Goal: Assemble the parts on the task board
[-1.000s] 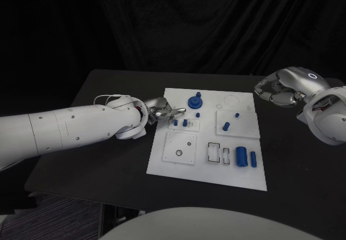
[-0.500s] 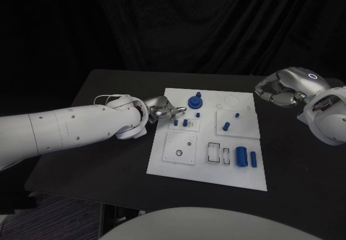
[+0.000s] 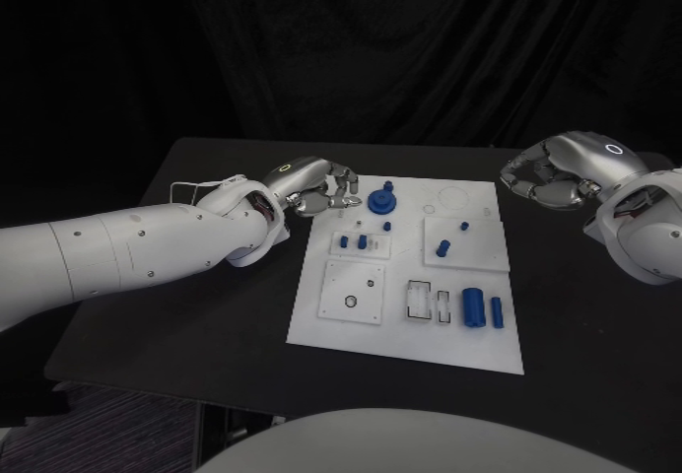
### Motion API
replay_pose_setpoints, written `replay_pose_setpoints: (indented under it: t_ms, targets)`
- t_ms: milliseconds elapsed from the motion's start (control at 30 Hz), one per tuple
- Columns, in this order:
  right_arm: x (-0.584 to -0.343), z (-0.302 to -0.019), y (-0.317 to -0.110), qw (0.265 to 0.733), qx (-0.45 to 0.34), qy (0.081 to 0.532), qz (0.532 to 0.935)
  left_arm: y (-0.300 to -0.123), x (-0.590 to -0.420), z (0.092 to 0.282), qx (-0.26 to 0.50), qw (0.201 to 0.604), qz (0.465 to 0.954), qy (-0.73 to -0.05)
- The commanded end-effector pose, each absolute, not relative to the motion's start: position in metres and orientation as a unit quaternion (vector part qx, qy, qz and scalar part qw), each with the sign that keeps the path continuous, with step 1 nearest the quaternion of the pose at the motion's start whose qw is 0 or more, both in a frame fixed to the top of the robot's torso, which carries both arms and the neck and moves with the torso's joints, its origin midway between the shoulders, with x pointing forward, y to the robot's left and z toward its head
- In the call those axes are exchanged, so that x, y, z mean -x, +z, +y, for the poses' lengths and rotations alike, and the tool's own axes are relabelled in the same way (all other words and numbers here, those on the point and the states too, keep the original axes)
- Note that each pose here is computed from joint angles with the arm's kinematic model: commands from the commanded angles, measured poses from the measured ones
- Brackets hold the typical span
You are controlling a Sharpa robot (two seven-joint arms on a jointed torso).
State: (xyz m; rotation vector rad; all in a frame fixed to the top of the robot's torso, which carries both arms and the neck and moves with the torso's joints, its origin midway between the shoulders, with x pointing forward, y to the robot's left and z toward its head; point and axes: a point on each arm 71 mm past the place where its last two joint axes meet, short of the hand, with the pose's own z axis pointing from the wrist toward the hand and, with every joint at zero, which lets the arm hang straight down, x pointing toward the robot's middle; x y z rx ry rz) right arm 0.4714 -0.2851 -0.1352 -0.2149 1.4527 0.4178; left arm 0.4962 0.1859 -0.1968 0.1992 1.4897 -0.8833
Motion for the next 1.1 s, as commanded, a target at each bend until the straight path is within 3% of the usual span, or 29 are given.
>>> replay_pose_setpoints:
  t_ms: [33, 267, 467, 1100]
  targets:
    - [-0.471, -0.286, -0.135, 0.727, 0.091, 0.187, 0.654, -0.188, -0.494, 0.17, -0.184, 0.634, 0.612, -0.436]
    - [-0.472, -0.285, -0.135, 0.726, 0.084, 0.197, 0.654, -0.198, -0.509, 0.145, -0.279, 0.591, 0.647, -0.392]
    - [-0.473, -0.283, -0.136, 0.727, 0.085, 0.202, 0.651, -0.203, -0.515, 0.126, -0.345, 0.583, 0.648, -0.349]
    - [-0.473, -0.281, -0.139, 0.726, 0.084, 0.204, 0.651, -0.208, -0.521, 0.096, -0.393, 0.57, 0.65, -0.314]
